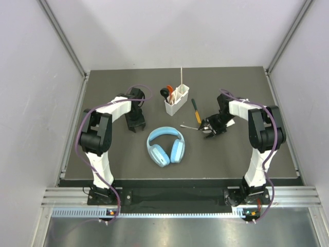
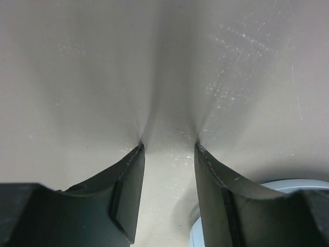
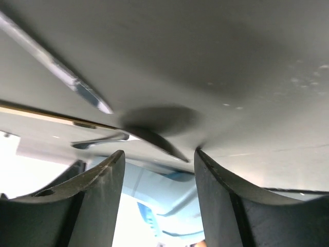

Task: Sort the eating utensils into containers
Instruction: Pick up the spoon from the center of the board.

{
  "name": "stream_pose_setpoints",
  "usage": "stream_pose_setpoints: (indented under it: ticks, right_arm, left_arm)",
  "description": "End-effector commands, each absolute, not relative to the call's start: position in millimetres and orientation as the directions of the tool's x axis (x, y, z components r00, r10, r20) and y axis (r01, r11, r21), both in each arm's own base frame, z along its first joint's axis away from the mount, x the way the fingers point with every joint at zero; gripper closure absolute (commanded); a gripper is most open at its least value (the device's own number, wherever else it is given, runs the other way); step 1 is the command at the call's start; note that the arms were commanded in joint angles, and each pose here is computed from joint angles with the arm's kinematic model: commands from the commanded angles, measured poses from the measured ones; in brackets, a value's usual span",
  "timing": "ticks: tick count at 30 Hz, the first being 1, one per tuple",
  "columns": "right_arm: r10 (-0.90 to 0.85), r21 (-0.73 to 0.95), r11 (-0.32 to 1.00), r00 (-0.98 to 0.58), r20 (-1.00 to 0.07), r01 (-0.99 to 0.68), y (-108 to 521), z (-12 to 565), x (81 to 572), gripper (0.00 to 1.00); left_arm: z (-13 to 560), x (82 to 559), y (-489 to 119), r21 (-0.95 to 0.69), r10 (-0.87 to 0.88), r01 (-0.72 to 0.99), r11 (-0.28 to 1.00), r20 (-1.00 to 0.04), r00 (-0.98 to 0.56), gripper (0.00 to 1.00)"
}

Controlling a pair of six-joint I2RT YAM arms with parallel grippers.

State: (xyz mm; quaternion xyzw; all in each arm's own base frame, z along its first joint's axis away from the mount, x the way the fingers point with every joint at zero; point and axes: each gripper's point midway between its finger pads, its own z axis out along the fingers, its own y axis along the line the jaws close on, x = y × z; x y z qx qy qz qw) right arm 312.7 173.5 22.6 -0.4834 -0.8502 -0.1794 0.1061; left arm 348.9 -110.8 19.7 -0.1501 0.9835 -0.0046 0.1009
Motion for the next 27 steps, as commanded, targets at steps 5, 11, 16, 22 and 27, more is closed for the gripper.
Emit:
stream_pose_setpoints:
  ticks: [5, 11, 16, 22, 27]
  right_arm:
    - [0.831, 0.243, 0.423, -0.48, 0.28, 0.873, 180, 42, 344, 0.44]
    - [0.836, 0.162, 0.473, -0.499, 0.226, 0.866, 176, 42, 351, 0.48]
    - [0.833, 0.107, 0.492, -0.503, 0.229, 0.864, 178, 37, 343, 0.48]
    - [0.831, 0.113, 0.48, -0.492, 0.259, 0.87, 182, 33, 323, 0.49]
    - [0.833, 0.104, 0.482, -0.492, 0.254, 0.87, 181, 32, 312, 0.49]
  left_arm:
    - [7, 341, -105, -0.003, -0.301, -0.306, 0.952, -0.18, -0.936, 0.51]
    - [5, 340, -104, -0.004, -0.309, -0.313, 0.95, -0.18, -0.934, 0.51]
    - [2, 334, -102, -0.002, -0.31, -0.315, 0.949, -0.181, -0.933, 0.51]
    - [-5, 324, -96, 0.007, -0.308, -0.313, 0.95, -0.168, -0.937, 0.51]
    - [-7, 321, -96, 0.005, -0.302, -0.307, 0.952, -0.162, -0.939, 0.51]
